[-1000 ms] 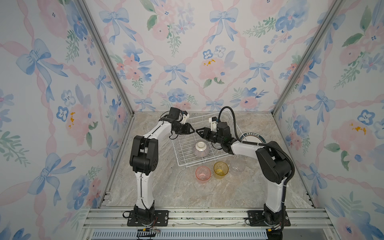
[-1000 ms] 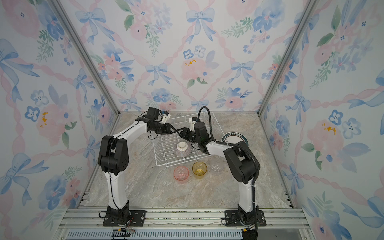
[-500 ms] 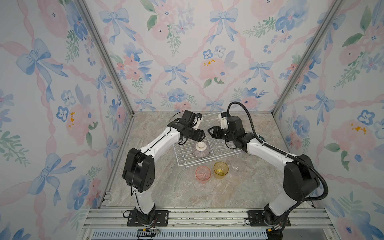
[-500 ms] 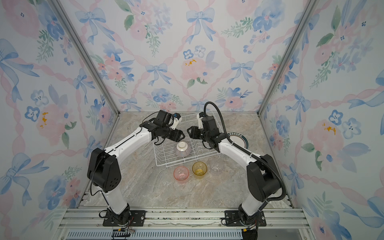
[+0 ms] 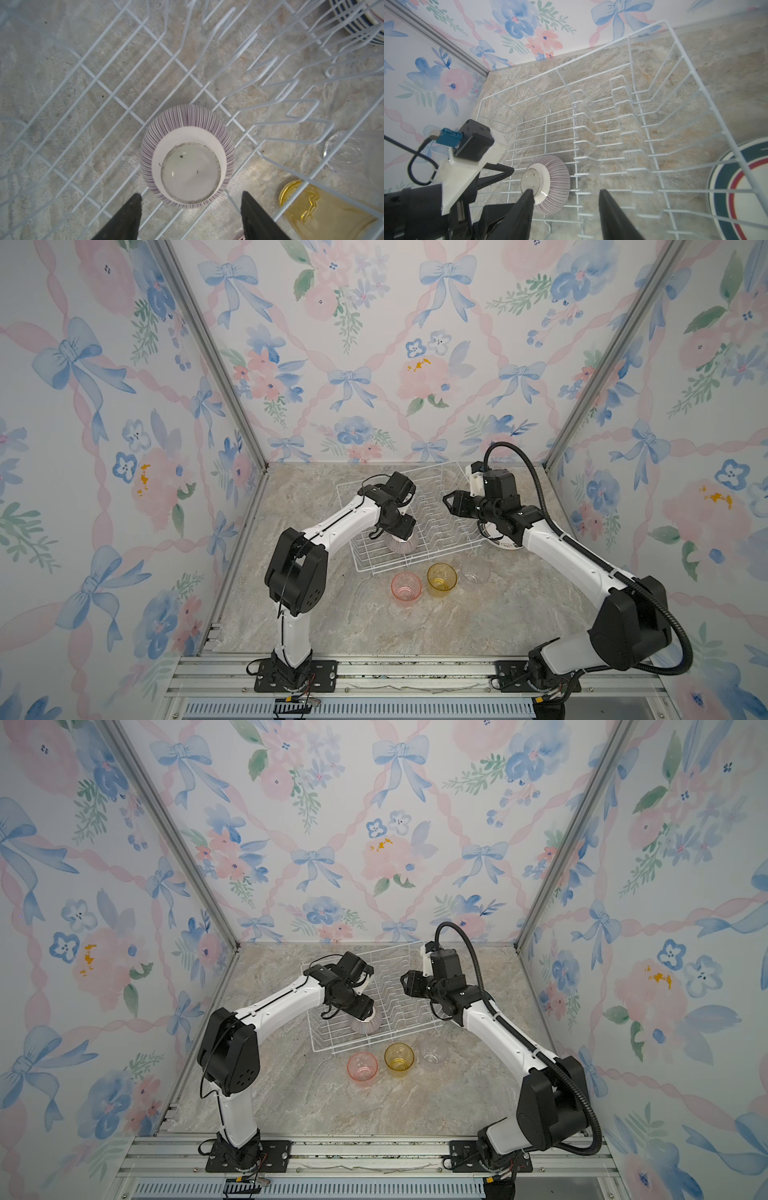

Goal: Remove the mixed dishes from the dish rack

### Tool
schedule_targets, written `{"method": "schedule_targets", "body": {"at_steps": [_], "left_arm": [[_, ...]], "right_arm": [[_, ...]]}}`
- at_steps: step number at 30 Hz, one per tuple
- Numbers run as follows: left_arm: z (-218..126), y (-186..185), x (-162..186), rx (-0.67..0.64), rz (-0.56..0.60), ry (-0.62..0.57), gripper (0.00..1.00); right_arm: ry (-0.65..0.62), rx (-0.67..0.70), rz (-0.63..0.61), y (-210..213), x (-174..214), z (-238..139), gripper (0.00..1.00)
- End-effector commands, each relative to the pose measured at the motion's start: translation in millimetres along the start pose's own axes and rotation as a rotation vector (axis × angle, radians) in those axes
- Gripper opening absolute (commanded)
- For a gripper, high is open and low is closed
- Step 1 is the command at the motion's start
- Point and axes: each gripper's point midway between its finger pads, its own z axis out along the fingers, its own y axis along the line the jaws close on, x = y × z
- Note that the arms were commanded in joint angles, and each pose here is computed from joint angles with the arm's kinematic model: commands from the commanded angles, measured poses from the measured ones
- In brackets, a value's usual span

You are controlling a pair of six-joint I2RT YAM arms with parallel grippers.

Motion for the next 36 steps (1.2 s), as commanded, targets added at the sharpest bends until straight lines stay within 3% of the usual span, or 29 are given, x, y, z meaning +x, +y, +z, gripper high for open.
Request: {"method": "schedule_targets", "body": {"at_steps": [1,21,36], "left_arm": [[6.6,-4.3,-1.2,0.001,-0.012,0.023,0.72],[29.5,-2.9,7.0,-0.023,0.000,0.098,0.50],[16.0,0.4,-4.3,-0.110,0.046,0.062,0.38]], "right_arm": [[0.022,0.017,-0.003,-9.3,7.3,-4.7,0.54],[0.034,0.010,0.038,-23.7,10.7,-2.7,0.54],[0.084,-0.047,0.049,-18.0,20.8,6.2,0.54]]}}
